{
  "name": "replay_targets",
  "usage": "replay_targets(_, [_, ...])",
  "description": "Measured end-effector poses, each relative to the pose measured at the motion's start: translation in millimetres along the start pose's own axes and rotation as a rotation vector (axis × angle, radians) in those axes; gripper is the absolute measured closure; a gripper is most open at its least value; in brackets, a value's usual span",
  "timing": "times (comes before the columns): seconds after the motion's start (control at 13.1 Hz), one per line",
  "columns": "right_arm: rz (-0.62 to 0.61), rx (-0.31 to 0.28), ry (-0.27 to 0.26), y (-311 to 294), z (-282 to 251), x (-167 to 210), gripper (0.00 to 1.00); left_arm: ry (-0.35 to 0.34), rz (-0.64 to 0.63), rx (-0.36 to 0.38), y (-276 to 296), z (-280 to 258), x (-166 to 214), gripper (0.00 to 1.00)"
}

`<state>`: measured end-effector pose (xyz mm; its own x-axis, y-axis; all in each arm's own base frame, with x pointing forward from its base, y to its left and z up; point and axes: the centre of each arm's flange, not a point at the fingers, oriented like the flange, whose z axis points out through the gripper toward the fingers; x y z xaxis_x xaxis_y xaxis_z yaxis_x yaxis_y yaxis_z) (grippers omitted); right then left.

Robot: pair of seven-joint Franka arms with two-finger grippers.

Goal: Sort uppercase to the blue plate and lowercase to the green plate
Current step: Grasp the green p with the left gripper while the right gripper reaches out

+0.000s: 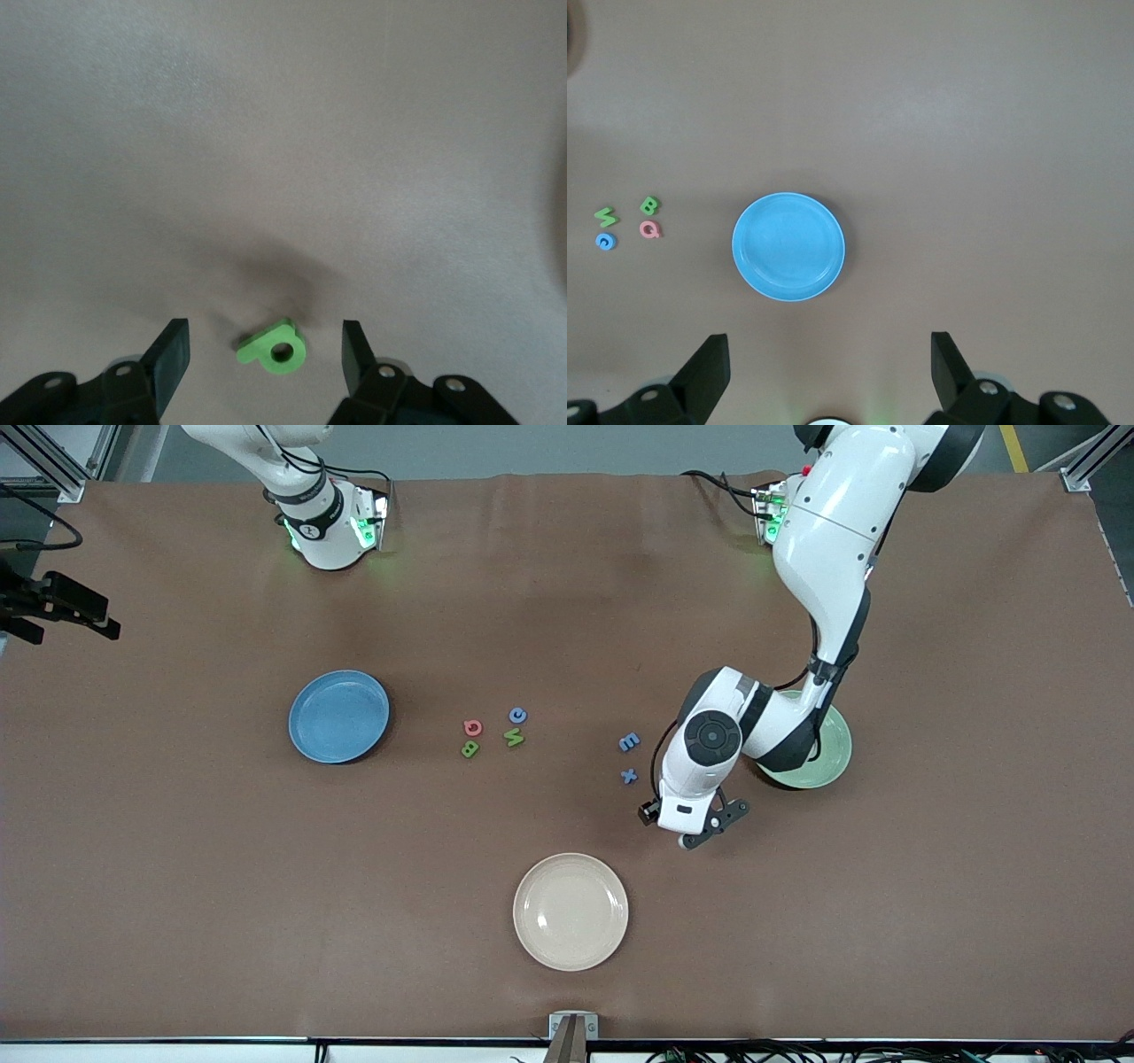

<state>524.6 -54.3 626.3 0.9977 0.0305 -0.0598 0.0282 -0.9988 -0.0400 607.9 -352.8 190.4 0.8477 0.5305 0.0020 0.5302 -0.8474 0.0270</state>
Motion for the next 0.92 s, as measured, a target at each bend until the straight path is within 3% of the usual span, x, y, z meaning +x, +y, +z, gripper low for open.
replay_targets(0.23, [0.002,-0.002,-0.017,3,22,20,0.00,-0.001,-0.003,-0.001,1,5,-3,0.22])
replay_targets(0.61, [0.013,0.004,-0.143,8,101,65,0.00,-0.003,-0.004,0.002,5,8,-10,0.22])
replay_targets(0.92, [0.222,0.038,-0.161,-40,109,75,0.00,-0.005,0.000,0.004,7,11,-14,0.22])
